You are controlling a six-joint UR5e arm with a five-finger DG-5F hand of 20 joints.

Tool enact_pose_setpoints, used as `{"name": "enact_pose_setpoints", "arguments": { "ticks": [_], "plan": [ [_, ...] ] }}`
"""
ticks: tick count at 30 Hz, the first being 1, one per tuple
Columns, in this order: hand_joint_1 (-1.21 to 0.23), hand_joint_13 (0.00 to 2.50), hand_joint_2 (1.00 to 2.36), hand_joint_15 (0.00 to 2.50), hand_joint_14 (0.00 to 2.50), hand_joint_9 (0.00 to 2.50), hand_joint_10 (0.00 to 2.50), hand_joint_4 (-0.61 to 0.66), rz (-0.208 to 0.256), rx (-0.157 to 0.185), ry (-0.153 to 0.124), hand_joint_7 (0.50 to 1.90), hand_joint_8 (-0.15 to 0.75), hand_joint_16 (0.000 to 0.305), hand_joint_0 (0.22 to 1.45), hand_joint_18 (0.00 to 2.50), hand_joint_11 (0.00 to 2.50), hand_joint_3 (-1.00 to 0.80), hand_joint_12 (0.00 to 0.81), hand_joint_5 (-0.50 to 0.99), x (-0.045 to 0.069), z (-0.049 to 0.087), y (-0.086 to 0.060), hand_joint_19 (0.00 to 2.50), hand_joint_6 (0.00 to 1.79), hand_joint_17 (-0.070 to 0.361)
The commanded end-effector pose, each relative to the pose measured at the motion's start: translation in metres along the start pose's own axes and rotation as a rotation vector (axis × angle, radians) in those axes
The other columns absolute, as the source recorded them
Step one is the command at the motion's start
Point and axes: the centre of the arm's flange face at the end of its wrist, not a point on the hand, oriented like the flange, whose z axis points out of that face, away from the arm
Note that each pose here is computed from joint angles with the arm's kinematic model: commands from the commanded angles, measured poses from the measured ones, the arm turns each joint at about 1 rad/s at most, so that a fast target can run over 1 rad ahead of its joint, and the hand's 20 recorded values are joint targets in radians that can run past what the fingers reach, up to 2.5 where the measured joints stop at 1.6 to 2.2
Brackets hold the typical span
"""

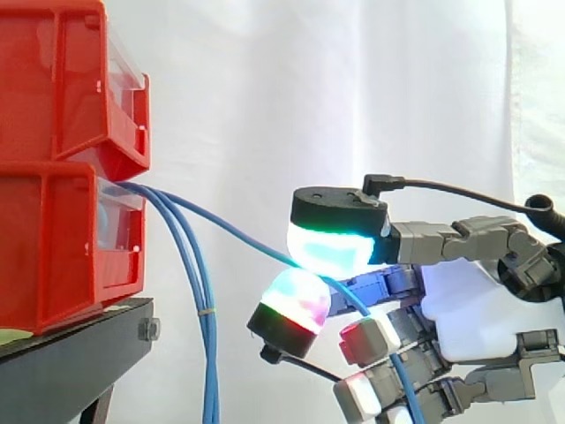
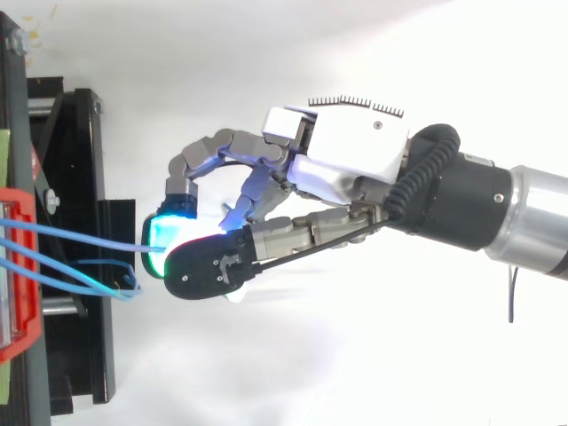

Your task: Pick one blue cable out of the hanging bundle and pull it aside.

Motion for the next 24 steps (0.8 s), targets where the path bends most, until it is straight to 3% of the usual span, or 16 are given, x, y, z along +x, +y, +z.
{"name": "enact_pose_setpoints", "arguments": {
  "ticks": [1,24],
  "plan": [
    [-0.78,1.11,1.02,0.72,0.02,1.28,0.02,-0.15,0.0,-0.001,0.0,1.25,0.358,0.055,0.66,1.02,0.84,0.12,0.423,-0.12,0.0,0.0,0.0001,0.79,0.96,0.123],
    [-0.78,1.08,1.02,0.71,0.02,1.26,0.02,-0.13,0.0,-0.001,0.0,1.28,0.367,0.056,0.66,1.02,0.82,0.12,0.429,-0.13,0.0,0.0,0.0001,0.79,0.96,0.126]
  ]
}}
